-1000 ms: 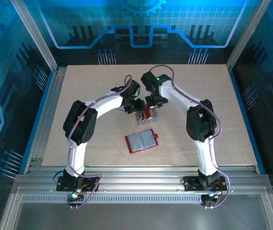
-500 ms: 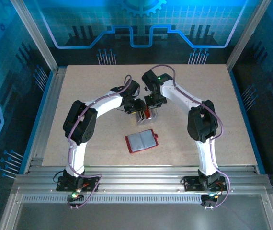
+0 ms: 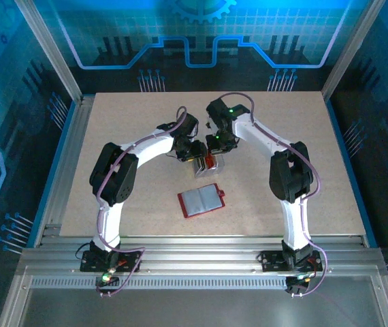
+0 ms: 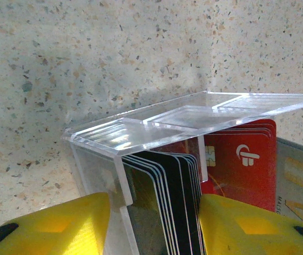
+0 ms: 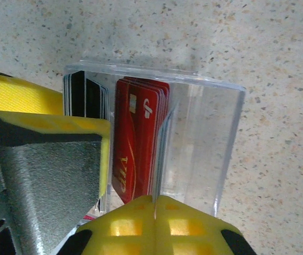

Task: Put the credit cards into the card holder

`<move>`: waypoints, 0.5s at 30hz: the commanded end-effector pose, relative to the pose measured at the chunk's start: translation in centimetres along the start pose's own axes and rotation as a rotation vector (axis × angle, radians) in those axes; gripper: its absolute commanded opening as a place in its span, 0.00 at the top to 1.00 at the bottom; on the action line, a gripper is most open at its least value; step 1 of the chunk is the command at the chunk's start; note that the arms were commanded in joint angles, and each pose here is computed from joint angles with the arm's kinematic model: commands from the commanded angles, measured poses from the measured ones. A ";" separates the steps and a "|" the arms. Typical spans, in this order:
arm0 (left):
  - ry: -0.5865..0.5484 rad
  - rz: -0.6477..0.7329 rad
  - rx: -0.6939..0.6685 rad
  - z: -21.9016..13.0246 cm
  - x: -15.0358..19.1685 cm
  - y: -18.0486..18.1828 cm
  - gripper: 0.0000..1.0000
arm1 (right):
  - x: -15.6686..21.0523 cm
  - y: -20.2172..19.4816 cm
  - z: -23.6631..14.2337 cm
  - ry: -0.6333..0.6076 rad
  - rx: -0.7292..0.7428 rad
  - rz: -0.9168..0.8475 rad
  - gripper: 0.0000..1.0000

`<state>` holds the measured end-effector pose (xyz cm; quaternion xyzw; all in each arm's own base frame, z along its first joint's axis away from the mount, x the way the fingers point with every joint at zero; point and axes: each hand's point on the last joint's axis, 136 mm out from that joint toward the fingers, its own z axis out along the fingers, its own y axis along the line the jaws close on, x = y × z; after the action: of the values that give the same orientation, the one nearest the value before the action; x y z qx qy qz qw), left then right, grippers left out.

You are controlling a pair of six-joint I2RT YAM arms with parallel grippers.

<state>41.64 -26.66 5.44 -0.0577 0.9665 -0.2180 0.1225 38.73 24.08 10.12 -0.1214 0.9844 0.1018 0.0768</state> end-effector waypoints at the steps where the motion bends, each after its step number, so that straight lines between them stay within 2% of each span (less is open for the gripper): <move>1: 0.098 -0.047 -0.105 2.9 2.7 4.0 0.51 | 1.1 1.6 1.3 0.065 -0.104 0.026 0.97; 9: 0.098 -0.053 -0.074 2.6 2.5 3.4 0.51 | 1.6 1.5 2.4 0.091 -0.160 0.059 0.82; 15: 0.095 -0.057 -0.065 2.4 2.3 3.2 0.51 | 1.9 0.9 3.0 0.105 -0.175 0.085 0.78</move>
<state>41.60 -26.67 5.49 -0.0611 0.9650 -0.2272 0.1159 38.67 25.02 9.02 -0.1015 0.9782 0.1718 0.0577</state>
